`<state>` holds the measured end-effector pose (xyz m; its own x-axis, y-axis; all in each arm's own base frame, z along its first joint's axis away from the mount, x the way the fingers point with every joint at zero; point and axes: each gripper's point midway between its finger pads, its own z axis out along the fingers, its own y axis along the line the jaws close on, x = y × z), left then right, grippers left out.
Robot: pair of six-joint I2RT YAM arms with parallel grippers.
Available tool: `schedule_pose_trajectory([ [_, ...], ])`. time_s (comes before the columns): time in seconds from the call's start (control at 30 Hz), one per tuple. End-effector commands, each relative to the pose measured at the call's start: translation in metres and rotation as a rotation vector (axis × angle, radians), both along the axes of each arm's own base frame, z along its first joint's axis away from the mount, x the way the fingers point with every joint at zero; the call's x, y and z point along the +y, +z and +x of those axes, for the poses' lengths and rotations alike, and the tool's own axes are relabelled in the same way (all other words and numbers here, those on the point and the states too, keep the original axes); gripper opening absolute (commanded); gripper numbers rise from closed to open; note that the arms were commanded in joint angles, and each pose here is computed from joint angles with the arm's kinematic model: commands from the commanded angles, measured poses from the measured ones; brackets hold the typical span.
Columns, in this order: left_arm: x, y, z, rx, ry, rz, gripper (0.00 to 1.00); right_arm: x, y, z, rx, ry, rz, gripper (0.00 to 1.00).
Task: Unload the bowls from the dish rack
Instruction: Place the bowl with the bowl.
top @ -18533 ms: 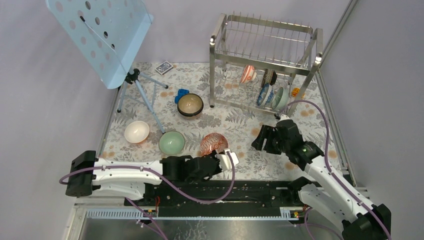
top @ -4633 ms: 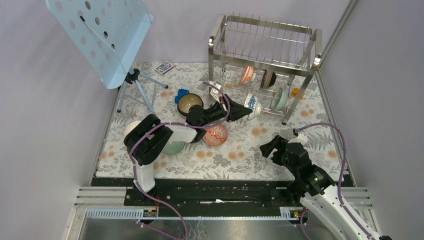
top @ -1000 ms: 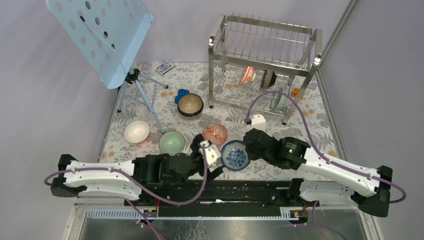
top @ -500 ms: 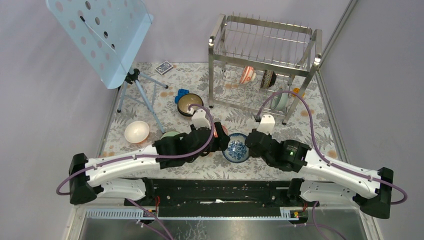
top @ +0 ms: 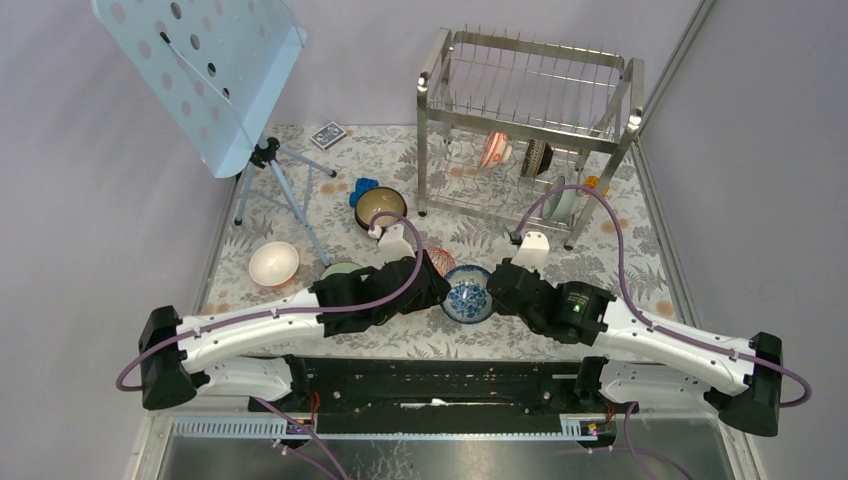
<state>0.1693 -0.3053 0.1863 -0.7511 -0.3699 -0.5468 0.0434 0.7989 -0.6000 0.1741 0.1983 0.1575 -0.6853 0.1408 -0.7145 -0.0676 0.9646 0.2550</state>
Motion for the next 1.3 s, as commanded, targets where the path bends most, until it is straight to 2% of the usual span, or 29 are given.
schedule_pose_trajectory([
  [0.0,-0.004,-0.004,0.001,0.026,0.009,-0.023,0.45,0.015,0.023,0.012,-0.059,-0.048,0.124,0.0],
  [0.1,-0.005,-0.008,0.003,0.029,0.008,-0.01,0.43,0.016,0.023,0.012,-0.057,-0.042,0.128,0.0],
  [0.43,-0.005,-0.02,0.006,0.041,0.007,0.024,0.27,0.019,0.023,0.012,-0.053,-0.039,0.135,0.0],
  [0.53,-0.005,-0.021,0.007,0.039,0.007,0.029,0.12,0.02,0.023,0.012,-0.051,-0.035,0.134,0.0],
  [0.63,-0.004,-0.02,0.008,0.036,0.009,0.03,0.0,0.02,0.022,0.011,-0.049,-0.027,0.13,0.0],
  [0.73,-0.004,-0.018,0.009,0.026,0.008,0.03,0.0,0.02,0.023,0.009,-0.048,-0.014,0.126,0.01],
  [0.77,-0.004,-0.016,0.009,0.023,0.007,0.03,0.0,0.02,0.024,0.009,-0.047,-0.001,0.122,0.1],
  [0.9,0.001,-0.008,0.017,0.001,0.01,0.028,0.0,0.02,0.029,0.005,-0.053,0.048,0.109,0.6],
  [0.97,0.006,-0.002,0.025,-0.011,0.013,0.019,0.0,0.014,0.031,0.004,-0.06,0.052,0.091,0.75],
  [1.07,0.017,0.005,0.042,-0.019,0.029,0.001,0.0,0.0,0.034,0.004,-0.079,0.032,0.06,0.83],
  [1.27,0.048,-0.003,0.077,-0.005,0.083,0.028,0.0,-0.022,0.024,-0.003,-0.096,0.002,0.079,0.84],
])
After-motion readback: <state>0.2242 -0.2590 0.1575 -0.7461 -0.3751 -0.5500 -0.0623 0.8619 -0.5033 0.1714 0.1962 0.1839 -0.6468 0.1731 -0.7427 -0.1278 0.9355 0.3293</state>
